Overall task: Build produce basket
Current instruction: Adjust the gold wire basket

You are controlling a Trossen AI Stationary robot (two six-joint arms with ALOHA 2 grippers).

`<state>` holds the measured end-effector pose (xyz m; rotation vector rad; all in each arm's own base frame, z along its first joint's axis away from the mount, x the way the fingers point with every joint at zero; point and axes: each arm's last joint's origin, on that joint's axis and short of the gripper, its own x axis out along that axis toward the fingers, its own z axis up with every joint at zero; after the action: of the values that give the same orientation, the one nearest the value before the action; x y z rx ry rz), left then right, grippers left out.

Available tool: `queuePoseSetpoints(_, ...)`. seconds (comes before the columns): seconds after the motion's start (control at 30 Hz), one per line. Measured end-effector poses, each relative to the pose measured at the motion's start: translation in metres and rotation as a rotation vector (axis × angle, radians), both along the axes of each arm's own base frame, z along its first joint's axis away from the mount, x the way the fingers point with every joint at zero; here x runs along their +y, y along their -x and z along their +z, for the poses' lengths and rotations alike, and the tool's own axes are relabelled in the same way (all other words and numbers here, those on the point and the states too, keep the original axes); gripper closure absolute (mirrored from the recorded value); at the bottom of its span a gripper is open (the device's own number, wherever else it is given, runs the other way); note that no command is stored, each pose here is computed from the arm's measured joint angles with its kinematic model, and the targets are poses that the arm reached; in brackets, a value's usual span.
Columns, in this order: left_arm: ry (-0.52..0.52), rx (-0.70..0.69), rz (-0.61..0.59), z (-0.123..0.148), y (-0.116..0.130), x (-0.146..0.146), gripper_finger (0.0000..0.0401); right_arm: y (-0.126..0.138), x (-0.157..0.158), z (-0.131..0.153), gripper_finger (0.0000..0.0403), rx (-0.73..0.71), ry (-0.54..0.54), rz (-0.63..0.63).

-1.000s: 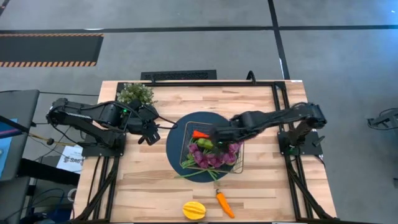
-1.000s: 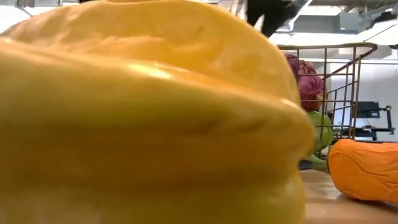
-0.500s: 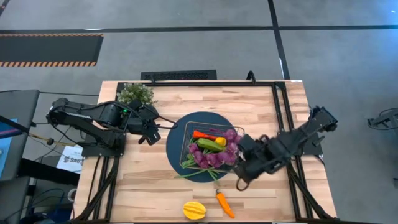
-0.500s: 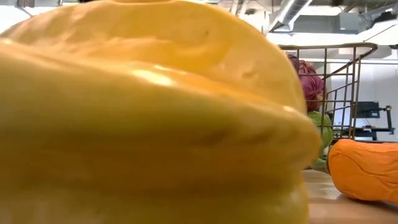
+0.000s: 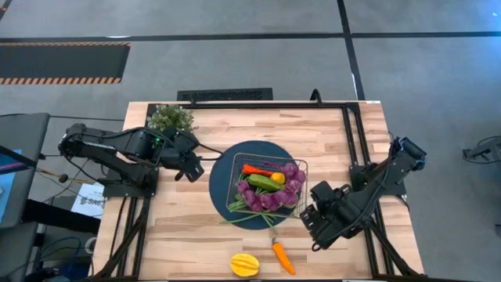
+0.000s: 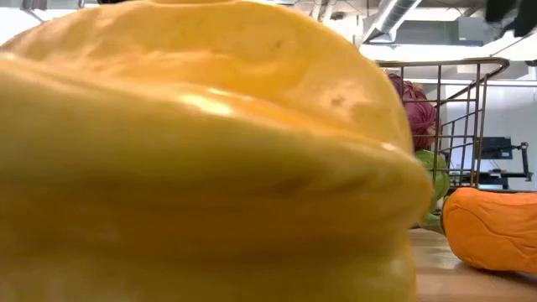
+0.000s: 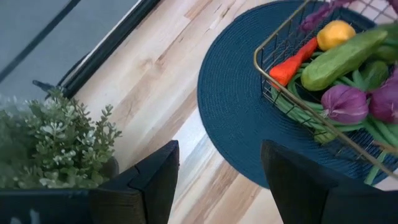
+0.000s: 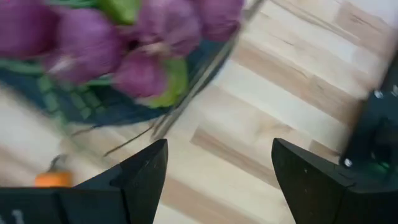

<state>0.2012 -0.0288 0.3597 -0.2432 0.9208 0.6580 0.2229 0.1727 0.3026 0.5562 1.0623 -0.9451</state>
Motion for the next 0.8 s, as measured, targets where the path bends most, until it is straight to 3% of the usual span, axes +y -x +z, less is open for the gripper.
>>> queuePoseSetpoints(0.3, 0.018, -0.017, 0.033, 0.0, 0.0, 0.0, 0.0186, -0.017, -0.022, -0.026, 0.0101, -0.026, -0.032, -0.169)
queuePoseSetpoints(0.8, -0.005, 0.004, -0.006, 0.0, 0.0, 0.0, 0.0186, -0.051, -0.064, -0.031, 0.0101, -0.035, -0.072, -0.119)
